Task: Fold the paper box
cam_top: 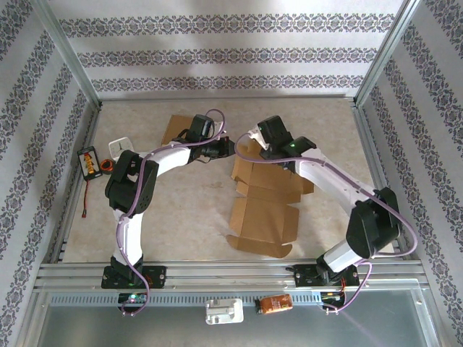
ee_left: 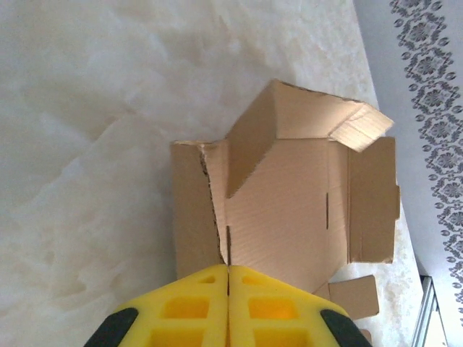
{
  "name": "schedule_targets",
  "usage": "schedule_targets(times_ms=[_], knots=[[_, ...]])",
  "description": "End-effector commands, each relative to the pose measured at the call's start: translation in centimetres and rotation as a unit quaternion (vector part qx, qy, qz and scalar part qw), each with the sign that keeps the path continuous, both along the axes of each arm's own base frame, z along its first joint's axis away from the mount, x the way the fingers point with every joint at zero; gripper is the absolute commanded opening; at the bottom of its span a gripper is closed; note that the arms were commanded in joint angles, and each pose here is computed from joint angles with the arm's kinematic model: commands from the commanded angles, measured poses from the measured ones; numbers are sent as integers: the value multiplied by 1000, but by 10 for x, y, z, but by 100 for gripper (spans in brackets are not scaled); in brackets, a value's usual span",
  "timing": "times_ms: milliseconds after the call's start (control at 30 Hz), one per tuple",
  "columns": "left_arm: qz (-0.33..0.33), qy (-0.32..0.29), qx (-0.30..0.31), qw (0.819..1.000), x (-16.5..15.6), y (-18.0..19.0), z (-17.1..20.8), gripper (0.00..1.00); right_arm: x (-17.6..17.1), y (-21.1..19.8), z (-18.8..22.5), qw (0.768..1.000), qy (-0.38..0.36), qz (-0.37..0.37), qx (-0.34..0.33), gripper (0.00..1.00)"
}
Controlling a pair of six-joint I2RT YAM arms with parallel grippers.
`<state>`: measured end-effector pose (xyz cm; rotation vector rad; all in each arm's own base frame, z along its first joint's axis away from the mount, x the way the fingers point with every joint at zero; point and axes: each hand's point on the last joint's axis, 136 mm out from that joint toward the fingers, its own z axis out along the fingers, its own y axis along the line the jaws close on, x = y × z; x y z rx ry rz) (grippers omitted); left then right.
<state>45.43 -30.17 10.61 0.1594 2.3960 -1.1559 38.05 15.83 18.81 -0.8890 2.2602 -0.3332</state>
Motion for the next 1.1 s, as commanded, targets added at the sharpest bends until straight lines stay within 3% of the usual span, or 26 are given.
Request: schedule_targets(times_ms=[0, 100, 200, 333, 433, 567, 833, 967, 1067], knots=[[3, -48, -29, 998, 8, 0, 32, 6, -44, 33, 14, 958, 102, -114, 244, 44], [2, -49, -18, 999, 7, 2, 29, 5, -70, 46, -10, 908, 165, -205, 327, 46], [-12, -59, 5, 998, 3, 6, 25, 3, -80, 37, -21, 902, 163, -238, 322, 57], [-64, -100, 15, 993, -9, 3, 29, 0, -52, 9, 3, 945, 99, -150, 273, 70], [-79, -125, 22, 989, -10, 2, 36, 0, -28, -7, 9, 983, 62, -16, 170, 84], [-85, -137, 12, 987, -8, -1, 45, 0, -2, -23, -5, 987, 111, 80, 85, 94], [-87, -140, -2, 986, -5, -5, 51, 0, 29, -29, -39, 949, 265, 128, 115, 95], [-89, -144, 0, 986, -4, -5, 54, 0, 51, -36, -64, 948, 276, 99, 125, 91], [-90, -141, 4, 986, -4, -5, 53, 0, 64, -45, -79, 951, 277, 85, 109, 80]])
